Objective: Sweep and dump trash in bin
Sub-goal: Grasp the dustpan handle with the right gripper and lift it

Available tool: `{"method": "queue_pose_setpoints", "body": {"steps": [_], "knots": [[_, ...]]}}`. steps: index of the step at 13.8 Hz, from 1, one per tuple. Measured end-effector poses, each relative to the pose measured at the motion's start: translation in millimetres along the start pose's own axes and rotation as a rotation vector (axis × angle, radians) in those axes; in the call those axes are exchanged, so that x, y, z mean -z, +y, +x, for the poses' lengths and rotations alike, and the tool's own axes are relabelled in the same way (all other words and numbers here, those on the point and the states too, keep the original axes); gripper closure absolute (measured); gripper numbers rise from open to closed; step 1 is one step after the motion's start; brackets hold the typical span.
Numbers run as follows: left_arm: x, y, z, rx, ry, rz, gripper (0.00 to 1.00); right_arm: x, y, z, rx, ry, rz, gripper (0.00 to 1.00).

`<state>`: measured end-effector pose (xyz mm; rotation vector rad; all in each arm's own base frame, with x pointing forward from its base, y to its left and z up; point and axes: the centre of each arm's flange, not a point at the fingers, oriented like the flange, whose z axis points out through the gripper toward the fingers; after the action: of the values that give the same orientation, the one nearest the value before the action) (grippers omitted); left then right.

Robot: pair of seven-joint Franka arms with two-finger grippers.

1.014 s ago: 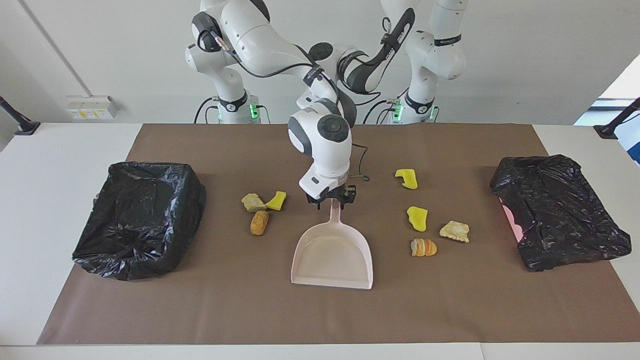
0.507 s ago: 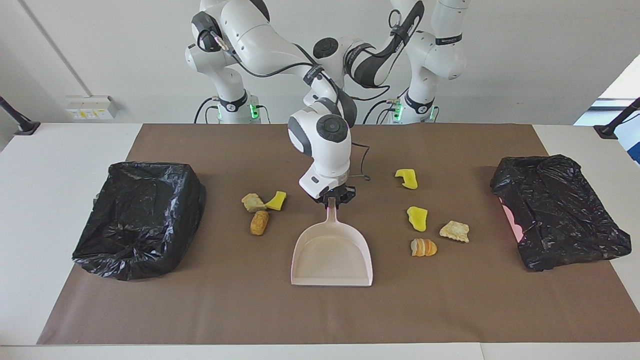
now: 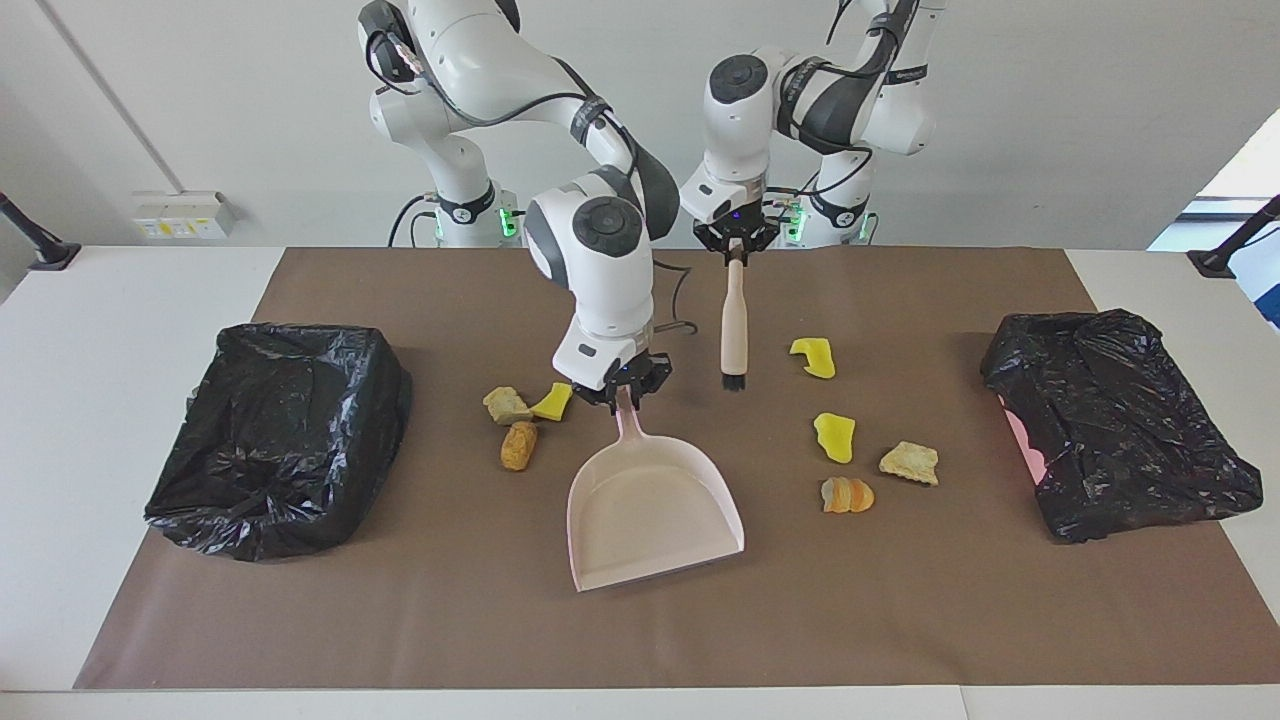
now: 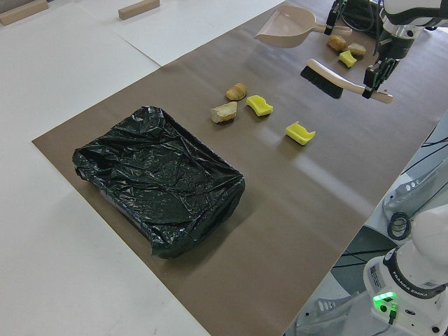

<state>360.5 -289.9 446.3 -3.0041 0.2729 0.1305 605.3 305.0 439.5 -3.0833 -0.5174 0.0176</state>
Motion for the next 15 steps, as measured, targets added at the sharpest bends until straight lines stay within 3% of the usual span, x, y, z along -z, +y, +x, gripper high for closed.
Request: {"method": "queue_pose_setpoints", "body": {"steps": [4, 8, 15], "knots": [[-7.2, -86.6, 42.1, 0.001, 0.013, -0.002, 0.74, 27.0, 17.5, -46.2, 0.336, -0.076, -0.016, 0.69], [-28.8, -197.7, 95.6, -0.008, 0.050, -0.005, 0.74, 6.0, 14.0, -68.2, 0.699, -0.107, -0.002, 0.69], [-74.9, -301.5, 176.3, -0.035, 0.066, 0.067, 0.74, -58.8, -43.9, -86.2, 0.882, -0.090, -0.024, 0.69]]}}
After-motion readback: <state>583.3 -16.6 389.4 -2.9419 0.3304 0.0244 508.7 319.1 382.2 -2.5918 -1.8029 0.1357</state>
